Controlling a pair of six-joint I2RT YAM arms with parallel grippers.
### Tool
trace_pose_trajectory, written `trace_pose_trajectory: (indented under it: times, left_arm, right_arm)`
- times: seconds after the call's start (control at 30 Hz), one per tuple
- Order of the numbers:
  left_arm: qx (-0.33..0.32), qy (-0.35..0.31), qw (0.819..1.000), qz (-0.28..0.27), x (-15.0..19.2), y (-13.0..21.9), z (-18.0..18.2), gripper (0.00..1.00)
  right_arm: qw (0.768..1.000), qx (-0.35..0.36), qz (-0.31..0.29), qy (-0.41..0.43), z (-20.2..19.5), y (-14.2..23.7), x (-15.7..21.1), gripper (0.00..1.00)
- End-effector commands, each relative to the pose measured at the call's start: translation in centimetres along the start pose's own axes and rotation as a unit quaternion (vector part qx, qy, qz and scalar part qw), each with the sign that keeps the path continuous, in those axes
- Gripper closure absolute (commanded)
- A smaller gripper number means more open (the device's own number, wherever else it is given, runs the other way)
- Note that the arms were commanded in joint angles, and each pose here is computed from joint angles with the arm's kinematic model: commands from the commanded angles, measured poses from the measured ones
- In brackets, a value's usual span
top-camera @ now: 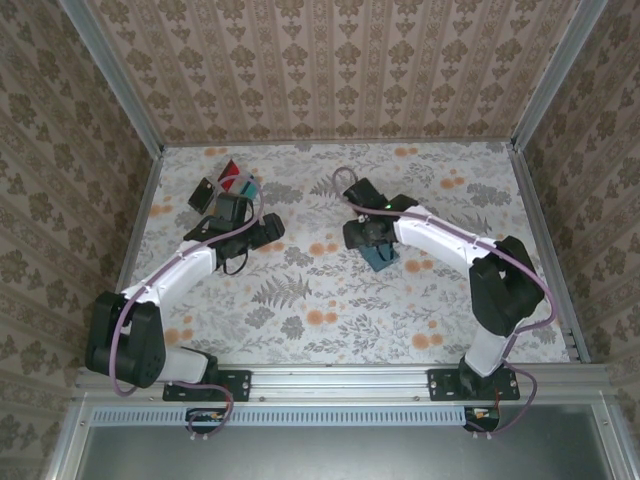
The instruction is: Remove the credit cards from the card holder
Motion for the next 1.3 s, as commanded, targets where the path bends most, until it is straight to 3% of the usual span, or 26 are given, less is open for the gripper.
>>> trace_pose_trajectory:
  times: [0.0,0.13,0.43,0.67,0.93,1.1,1.27]
  left_arm:
    - [-0.005,0.003,1.000,-0.002,0.0,0.5,0.2,0.00]
    - [-0.006,0.000,1.000,0.002,0.2,0.5,0.2,0.00]
    - [-0.010,0.000,1.000,0.005,0.5,0.7,0.6,0.00]
    - [-0.008,-0.004,1.000,0.002,0.1,0.7,0.2,0.00]
    - [0.003,-0.018,1.000,0.013,0.2,0.1,-0.8,0.00]
    - [0.028,-0.043,0.998,0.040,0.9,-0.8,-2.5,0.06]
    - [0.082,-0.071,0.991,0.081,2.7,-2.1,-5.8,0.07]
  right_arm:
    - [0.996,-0.018,0.035,-0.080,-2.0,-2.8,0.7,0.24]
    - [0.991,-0.028,0.057,-0.120,-3.1,-5.5,-0.3,0.16]
    - [0.990,-0.044,0.078,-0.110,-2.2,-8.2,-1.8,0.14]
    - [0.985,-0.134,0.108,-0.027,2.6,-7.3,-0.2,0.20]
    - [0.977,-0.166,0.124,0.055,5.5,-4.3,3.2,0.27]
    - [0.995,-0.093,0.040,-0.010,1.8,-0.7,2.3,0.25]
    - [0.988,-0.057,0.020,-0.139,-2.0,1.0,4.3,0.26]
Point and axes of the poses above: each hand's point on the last joint's axis, 136 mm out from that joint toward the fingers, its own y axis back along the fingers, its own z axis along the line the jaws close on, x = y × z, the point moved 4 cm from there along y, back along the fingers, and after that the axes turned 3 degrees about y, right-handed, at the moved point
